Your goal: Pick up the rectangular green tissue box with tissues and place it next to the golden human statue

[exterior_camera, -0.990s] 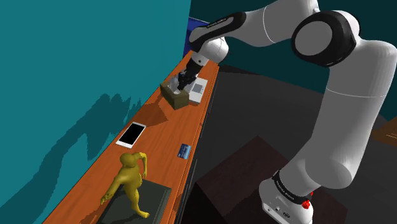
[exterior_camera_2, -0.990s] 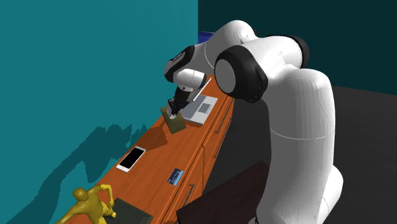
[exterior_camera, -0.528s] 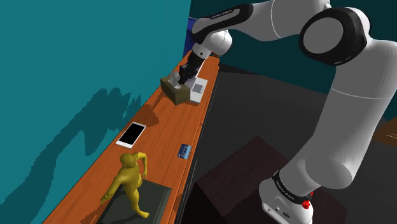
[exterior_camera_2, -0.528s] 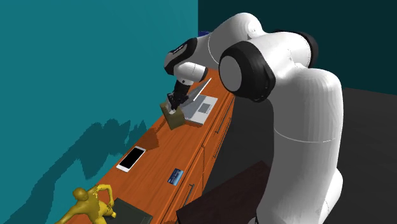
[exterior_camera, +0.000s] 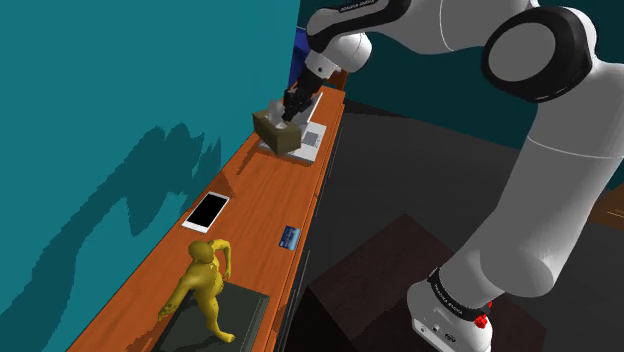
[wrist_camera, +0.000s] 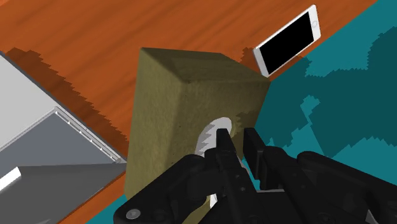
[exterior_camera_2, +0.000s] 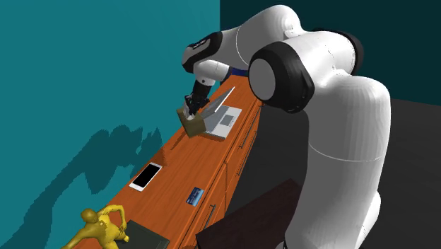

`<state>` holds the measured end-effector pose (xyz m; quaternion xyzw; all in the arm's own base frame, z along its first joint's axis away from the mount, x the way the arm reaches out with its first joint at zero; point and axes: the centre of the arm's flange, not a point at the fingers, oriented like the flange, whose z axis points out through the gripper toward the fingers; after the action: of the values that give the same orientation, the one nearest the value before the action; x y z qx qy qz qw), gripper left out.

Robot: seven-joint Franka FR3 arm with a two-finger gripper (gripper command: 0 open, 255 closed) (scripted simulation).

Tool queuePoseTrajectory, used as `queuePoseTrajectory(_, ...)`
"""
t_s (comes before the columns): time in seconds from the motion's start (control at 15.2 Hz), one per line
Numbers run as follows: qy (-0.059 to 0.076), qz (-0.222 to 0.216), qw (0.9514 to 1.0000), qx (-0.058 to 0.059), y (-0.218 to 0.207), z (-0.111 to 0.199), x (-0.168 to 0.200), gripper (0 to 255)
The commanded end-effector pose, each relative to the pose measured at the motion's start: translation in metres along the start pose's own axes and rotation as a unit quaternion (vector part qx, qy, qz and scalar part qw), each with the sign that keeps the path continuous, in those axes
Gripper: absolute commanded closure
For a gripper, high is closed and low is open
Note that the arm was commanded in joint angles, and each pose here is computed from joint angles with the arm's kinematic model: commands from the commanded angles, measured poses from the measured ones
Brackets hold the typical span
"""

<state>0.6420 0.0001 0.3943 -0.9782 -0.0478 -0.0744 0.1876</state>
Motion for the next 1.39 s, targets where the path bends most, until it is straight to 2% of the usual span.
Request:
queuePoseTrajectory(0.0, 0.0, 0.0, 1.0, 0.0, -0.004, -0.01, 0.001, 255)
queuePoseTrajectory(1.32, 0.0, 0.0, 1.0, 0.0, -0.042, -0.107, 0.018, 255)
